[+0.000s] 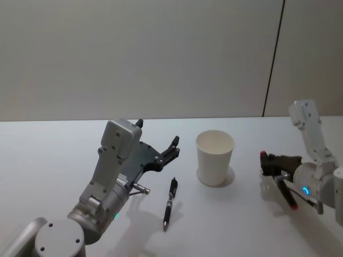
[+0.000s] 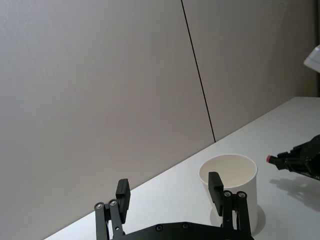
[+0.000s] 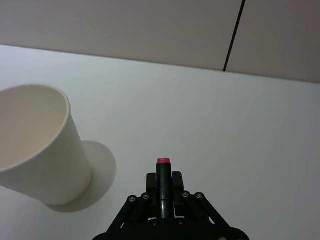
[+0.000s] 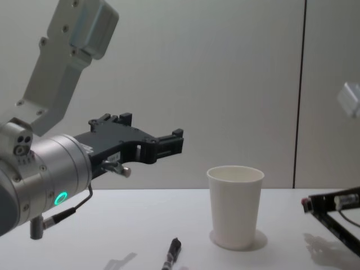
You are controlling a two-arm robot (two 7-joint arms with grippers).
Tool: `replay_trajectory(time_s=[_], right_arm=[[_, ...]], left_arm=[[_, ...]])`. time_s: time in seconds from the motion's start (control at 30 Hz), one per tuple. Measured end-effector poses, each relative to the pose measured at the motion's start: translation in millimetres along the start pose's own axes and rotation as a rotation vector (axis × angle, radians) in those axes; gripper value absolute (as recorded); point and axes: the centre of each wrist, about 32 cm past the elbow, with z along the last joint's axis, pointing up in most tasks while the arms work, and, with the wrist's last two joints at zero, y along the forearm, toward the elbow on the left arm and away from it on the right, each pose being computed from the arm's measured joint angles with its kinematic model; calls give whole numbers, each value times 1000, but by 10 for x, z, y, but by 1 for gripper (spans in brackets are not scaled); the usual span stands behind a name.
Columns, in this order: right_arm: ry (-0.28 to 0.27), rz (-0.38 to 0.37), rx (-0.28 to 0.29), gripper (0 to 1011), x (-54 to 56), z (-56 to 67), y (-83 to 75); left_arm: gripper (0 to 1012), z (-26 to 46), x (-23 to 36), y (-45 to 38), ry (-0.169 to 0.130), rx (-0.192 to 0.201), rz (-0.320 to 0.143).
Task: Place the pen into the pen holder.
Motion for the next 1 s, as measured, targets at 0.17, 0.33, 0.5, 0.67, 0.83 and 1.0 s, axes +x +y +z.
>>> replay_trajectory(time_s=[0.17, 0.33, 0.5, 0.67, 0.83, 1.0], right_arm=[[-22, 0, 72, 168, -8, 7, -50], [-42, 5, 139, 168, -16, 9, -89], [-67, 16, 218, 168, -26, 6, -125], [-90, 30, 289, 168, -40, 6, -146], [-113, 47, 362, 168, -54, 12, -154], [-146, 79, 458, 168, -85, 29, -144]], left_arm=[[1000, 0, 0, 0, 0, 0, 0], [1000, 0, 0, 0, 0, 0, 0], [1000, 0, 0, 0, 0, 0, 0], [1000, 0, 0, 0, 0, 0, 0], [1000, 0, 0, 0, 0, 0, 0], [1000, 0, 0, 0, 0, 0, 0]])
